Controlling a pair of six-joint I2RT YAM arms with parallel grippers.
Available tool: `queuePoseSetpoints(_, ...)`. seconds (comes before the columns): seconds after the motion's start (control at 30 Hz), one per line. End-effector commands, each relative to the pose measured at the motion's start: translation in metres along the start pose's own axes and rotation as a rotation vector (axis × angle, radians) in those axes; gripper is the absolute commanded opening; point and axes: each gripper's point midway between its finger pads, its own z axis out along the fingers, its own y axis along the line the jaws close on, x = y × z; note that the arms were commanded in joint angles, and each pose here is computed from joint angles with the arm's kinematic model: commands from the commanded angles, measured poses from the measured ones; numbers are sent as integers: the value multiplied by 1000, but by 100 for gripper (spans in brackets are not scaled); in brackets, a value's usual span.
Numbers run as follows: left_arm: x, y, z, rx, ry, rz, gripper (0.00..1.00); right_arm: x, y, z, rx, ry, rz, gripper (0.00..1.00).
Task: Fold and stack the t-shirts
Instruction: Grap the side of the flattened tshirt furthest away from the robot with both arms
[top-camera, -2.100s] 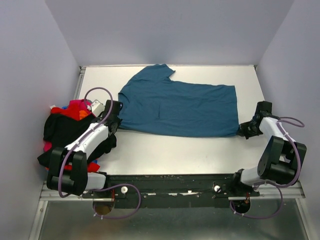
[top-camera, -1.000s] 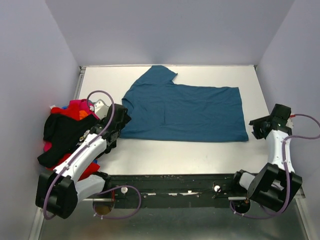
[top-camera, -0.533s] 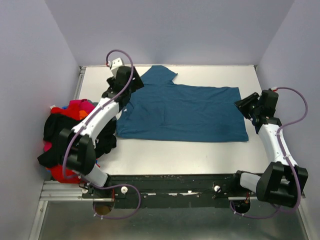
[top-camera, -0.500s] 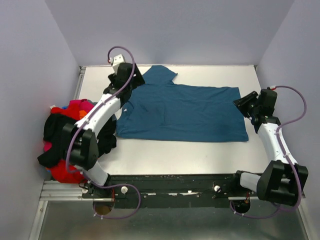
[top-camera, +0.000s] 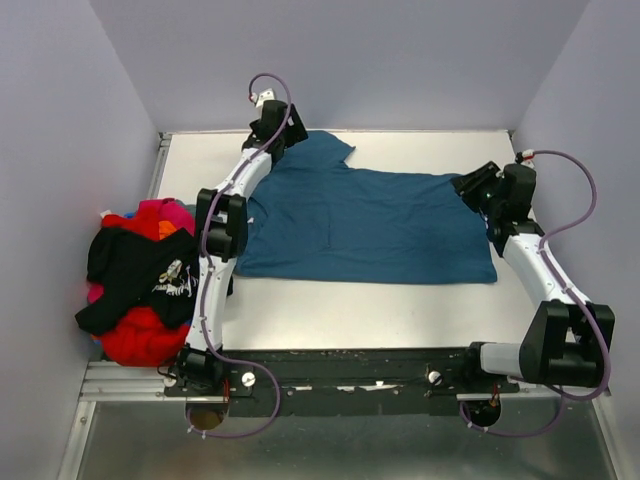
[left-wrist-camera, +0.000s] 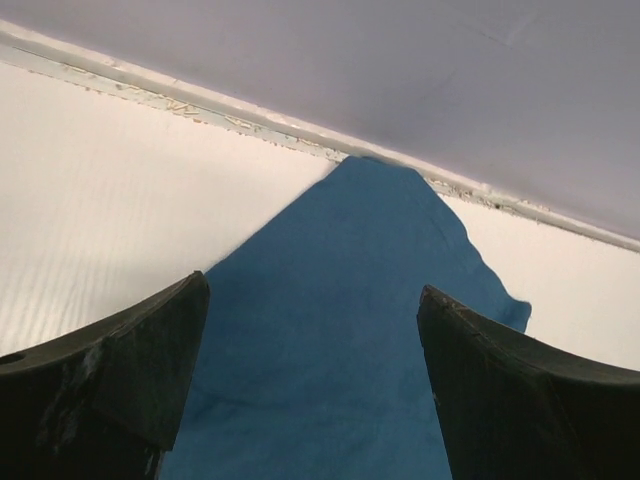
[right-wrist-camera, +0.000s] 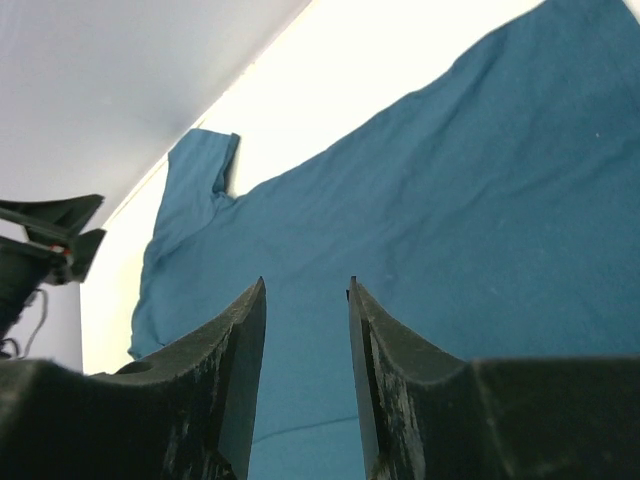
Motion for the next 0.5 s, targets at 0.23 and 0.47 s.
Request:
queuePoseSetpoints(0.23, 6, 25, 62, 103, 3, -232, 78, -17, 6, 14, -18, -68, -3, 46)
queuePoseSetpoints(0.47, 31, 32, 70, 126, 90, -294, 68, -15, -6, 24, 67, -34, 3, 46)
